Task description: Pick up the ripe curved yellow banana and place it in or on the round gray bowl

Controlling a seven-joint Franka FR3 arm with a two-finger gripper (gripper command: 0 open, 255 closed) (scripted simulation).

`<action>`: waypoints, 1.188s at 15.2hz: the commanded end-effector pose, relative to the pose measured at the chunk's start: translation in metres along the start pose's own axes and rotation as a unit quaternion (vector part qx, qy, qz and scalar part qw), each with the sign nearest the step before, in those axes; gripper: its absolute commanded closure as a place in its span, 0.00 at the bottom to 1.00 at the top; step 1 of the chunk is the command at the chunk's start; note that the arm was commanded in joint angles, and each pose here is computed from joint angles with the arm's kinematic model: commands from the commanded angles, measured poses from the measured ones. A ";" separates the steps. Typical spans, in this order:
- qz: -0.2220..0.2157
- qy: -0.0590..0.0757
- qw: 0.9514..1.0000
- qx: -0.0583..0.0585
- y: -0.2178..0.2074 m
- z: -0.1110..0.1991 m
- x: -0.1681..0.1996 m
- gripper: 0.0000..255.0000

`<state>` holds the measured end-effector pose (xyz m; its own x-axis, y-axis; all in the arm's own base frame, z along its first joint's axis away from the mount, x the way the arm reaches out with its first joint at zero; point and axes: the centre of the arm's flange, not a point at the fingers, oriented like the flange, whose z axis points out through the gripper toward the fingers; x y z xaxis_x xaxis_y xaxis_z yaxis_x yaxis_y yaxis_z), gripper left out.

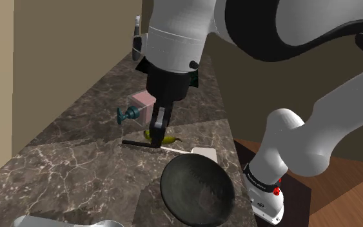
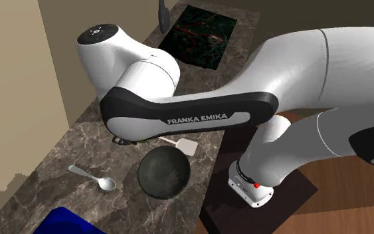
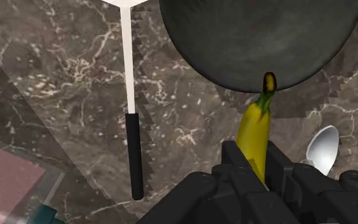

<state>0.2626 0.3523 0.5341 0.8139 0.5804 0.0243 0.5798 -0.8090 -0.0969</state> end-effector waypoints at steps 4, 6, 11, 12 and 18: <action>0.000 0.000 1.000 0.000 -0.025 0.000 -0.062 1.00; 0.000 0.000 1.000 0.000 -0.034 0.000 -0.086 1.00; 0.000 0.000 1.000 0.000 -0.041 0.016 -0.107 1.00; 0.000 0.000 1.000 0.000 -0.040 0.021 -0.107 1.00; 0.000 0.000 1.000 0.000 -0.037 0.053 -0.108 1.00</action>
<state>0.1495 0.3246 0.4887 0.8143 0.5800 0.0244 0.5794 -0.8093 -0.0969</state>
